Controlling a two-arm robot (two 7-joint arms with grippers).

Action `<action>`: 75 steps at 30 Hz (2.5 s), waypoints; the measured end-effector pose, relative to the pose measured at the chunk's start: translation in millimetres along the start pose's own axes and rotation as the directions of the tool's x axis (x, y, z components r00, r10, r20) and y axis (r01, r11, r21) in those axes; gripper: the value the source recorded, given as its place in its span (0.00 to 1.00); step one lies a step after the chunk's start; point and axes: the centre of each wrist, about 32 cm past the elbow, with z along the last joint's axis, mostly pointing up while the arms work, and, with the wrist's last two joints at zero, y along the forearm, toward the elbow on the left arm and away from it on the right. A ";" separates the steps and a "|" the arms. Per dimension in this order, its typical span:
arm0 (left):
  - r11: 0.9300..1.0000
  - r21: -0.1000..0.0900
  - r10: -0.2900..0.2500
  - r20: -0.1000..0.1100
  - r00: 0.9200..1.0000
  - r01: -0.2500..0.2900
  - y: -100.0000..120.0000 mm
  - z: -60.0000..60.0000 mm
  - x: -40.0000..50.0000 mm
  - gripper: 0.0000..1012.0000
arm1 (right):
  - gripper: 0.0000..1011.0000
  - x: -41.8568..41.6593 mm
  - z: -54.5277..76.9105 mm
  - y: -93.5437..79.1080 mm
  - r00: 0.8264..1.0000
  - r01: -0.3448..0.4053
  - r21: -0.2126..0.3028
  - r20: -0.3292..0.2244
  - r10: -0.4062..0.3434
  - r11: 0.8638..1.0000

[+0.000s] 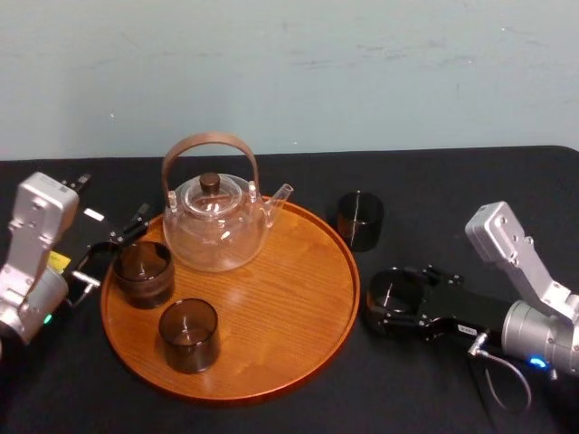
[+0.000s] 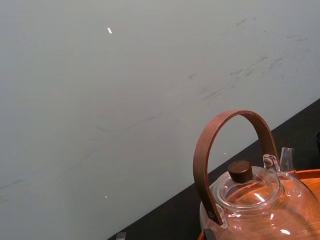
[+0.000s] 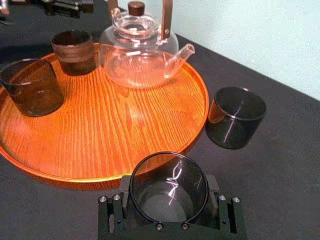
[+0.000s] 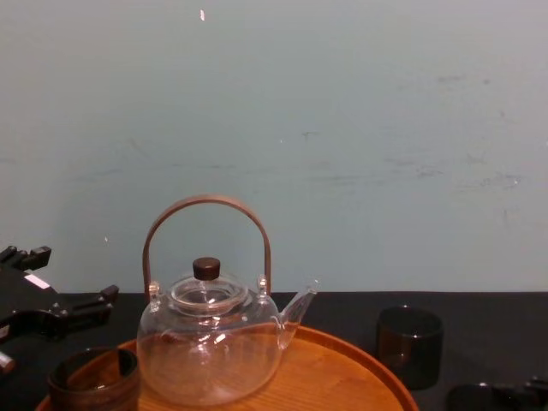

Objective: Pick up the glass from the table and place it on the tray.

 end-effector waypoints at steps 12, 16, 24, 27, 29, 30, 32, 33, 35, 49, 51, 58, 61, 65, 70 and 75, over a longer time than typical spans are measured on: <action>1.000 0.000 0.000 0.000 1.000 0.000 0.0 0.0 0.0 0.99 | 0.89 7.2 22.8 -15.9 0.999 -0.007 0.061 0.035 0.005 0.998; 1.000 0.000 0.000 0.000 1.000 0.000 0.0 0.0 0.0 0.99 | 0.89 8.8 33.1 -20.2 0.998 -0.013 0.082 0.057 0.008 0.997; 1.000 0.000 0.000 0.000 1.000 0.000 0.0 0.0 0.0 0.99 | 0.89 8.4 49.3 -20.1 0.995 -0.044 0.117 0.099 0.032 0.992; 1.000 0.000 0.000 0.000 1.000 0.000 0.0 0.0 0.0 0.99 | 0.89 7.5 53.0 -18.0 0.993 -0.058 0.123 0.111 0.044 0.991; 1.000 0.000 0.000 0.000 1.000 0.000 0.0 0.0 0.0 0.99 | 0.89 6.1 55.7 -15.1 0.991 -0.073 0.126 0.121 0.058 0.989; 1.000 0.000 0.000 0.000 1.000 0.000 0.0 0.0 0.0 0.99 | 0.89 5.5 56.7 -13.9 0.990 -0.079 0.127 0.124 0.063 0.989; 1.000 0.000 0.000 0.000 1.000 0.000 0.0 0.0 0.0 0.99 | 0.89 3.2 58.8 -9.7 0.988 -0.096 0.128 0.133 0.079 0.987; 1.000 0.000 0.000 0.000 1.000 0.000 0.0 0.0 0.0 0.99 | 0.89 2.7 59.3 -8.5 0.987 -0.102 0.128 0.136 0.084 0.987; 1.000 0.000 0.000 0.000 1.000 0.000 0.0 0.0 0.0 0.99 | 0.89 0.7 60.8 -4.2 0.985 -0.120 0.129 0.143 0.101 0.984; 1.000 0.000 0.000 0.000 1.000 0.000 0.0 0.0 0.0 0.99 | 0.89 -13.5 67.9 22.6 0.963 -0.222 0.130 0.185 0.196 0.966; 1.000 0.000 0.000 0.000 1.000 0.000 0.0 0.0 0.0 0.99 | 0.89 -15.0 68.8 26.7 0.960 -0.232 0.129 0.190 0.206 0.964; 1.000 0.000 0.000 0.000 1.000 0.000 0.0 0.0 0.0 0.99 | 0.89 -19.5 70.0 37.7 0.951 -0.264 0.124 0.202 0.236 0.957; 1.000 0.000 0.000 0.000 1.000 0.000 0.0 0.0 0.0 0.99 | 0.89 -23.0 69.7 42.0 0.944 -0.283 0.120 0.210 0.254 0.952; 1.000 0.000 0.000 0.000 1.000 0.000 0.0 0.0 0.0 0.99 | 0.89 -26.7 67.8 47.3 0.937 -0.302 0.116 0.217 0.273 0.946; 1.000 0.000 0.000 0.000 1.000 0.000 0.0 0.0 0.0 0.99 | 0.89 -29.2 63.5 54.0 0.933 -0.317 0.117 0.215 0.287 0.941; 1.000 0.000 0.000 0.000 1.000 0.000 0.0 0.0 0.0 0.99 | 0.89 -29.5 57.9 59.2 0.933 -0.326 0.123 0.204 0.298 0.937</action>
